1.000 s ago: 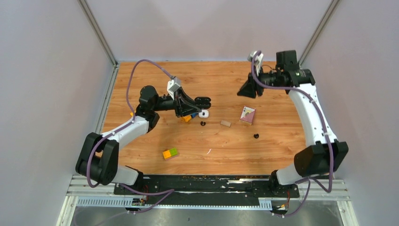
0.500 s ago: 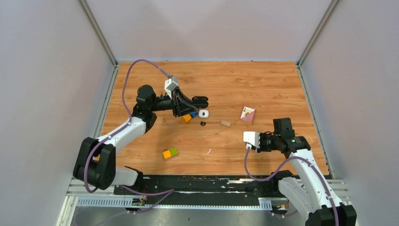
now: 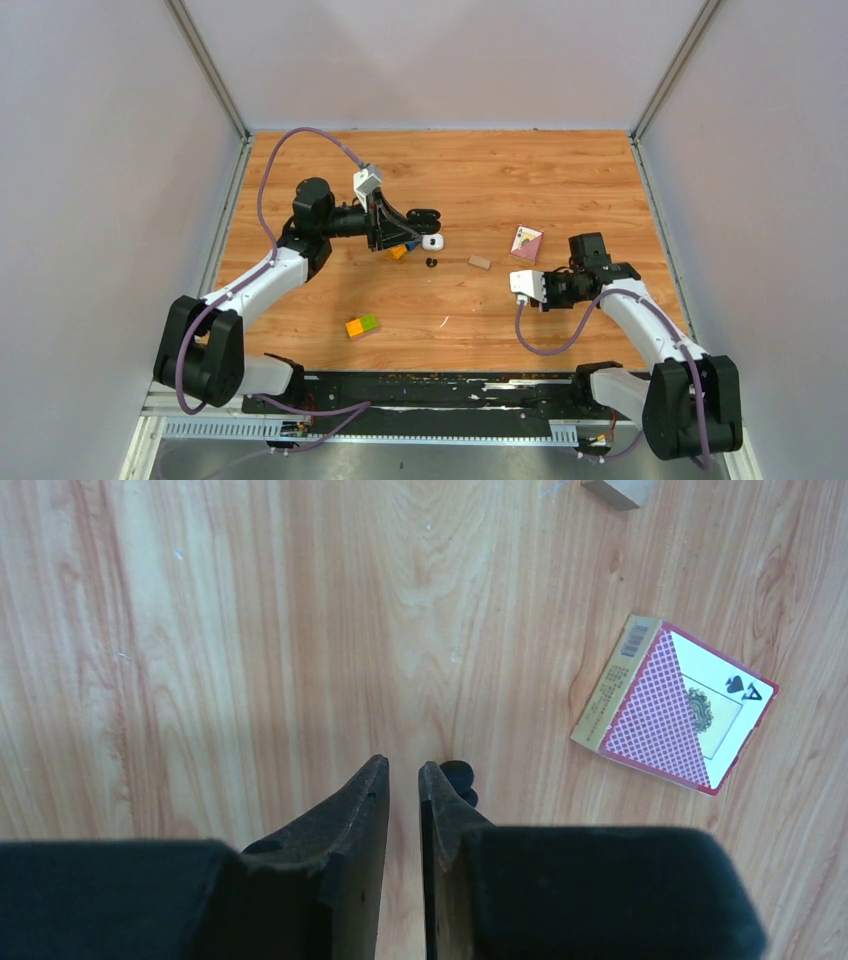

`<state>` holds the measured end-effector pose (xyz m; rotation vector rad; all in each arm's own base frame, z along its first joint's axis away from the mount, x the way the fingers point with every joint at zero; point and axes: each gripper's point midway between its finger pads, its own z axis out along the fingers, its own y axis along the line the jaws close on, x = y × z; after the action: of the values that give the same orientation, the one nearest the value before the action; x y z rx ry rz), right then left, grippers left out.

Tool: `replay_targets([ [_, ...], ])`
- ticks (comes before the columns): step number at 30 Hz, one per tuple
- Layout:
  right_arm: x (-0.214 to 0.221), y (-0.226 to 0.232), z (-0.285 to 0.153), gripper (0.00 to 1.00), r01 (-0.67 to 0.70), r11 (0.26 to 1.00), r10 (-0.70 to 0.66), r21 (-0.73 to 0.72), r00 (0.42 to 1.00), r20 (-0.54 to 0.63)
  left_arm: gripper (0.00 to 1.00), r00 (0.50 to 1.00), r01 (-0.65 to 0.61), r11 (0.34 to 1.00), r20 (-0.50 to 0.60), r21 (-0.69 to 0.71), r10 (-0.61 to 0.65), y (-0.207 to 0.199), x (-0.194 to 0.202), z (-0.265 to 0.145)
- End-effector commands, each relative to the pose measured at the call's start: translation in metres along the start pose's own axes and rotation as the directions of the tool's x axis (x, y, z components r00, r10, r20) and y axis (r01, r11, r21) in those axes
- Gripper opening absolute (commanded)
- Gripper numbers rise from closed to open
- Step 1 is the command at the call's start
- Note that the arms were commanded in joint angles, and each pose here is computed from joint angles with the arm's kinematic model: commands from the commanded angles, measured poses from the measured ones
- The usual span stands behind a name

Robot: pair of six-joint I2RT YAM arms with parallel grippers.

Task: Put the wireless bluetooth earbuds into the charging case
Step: Pick up the right earbud from the center of the board.

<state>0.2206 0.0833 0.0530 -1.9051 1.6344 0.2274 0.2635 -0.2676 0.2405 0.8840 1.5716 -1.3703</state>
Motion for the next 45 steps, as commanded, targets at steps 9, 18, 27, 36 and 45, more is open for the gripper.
replay_targets([
  [9,0.030,-0.021,-0.009,0.24,0.106,0.994,-0.108,-0.039,0.992,-0.059,0.00,0.996,-0.086,0.996,0.028,-0.011,0.086,-0.005,-0.021,-0.005],
  [18,0.029,-0.026,-0.006,0.27,0.126,0.991,-0.127,-0.046,0.991,-0.032,0.00,0.996,-0.079,0.997,0.027,-0.019,0.079,-0.002,-0.019,-0.004],
  [27,0.032,-0.028,0.000,0.26,0.122,0.989,-0.124,-0.083,0.992,-0.023,0.00,0.997,-0.069,0.997,0.023,-0.026,0.070,0.000,-0.019,-0.004],
  [36,0.032,-0.024,0.008,0.24,0.134,0.984,-0.134,-0.120,0.991,0.010,0.00,0.997,-0.070,0.997,0.020,-0.038,0.071,0.003,-0.020,-0.006],
  [45,0.037,-0.027,0.015,0.26,0.140,0.979,-0.140,-0.146,0.990,0.007,0.00,0.998,-0.068,0.995,0.006,-0.075,0.069,0.010,-0.018,-0.012],
])
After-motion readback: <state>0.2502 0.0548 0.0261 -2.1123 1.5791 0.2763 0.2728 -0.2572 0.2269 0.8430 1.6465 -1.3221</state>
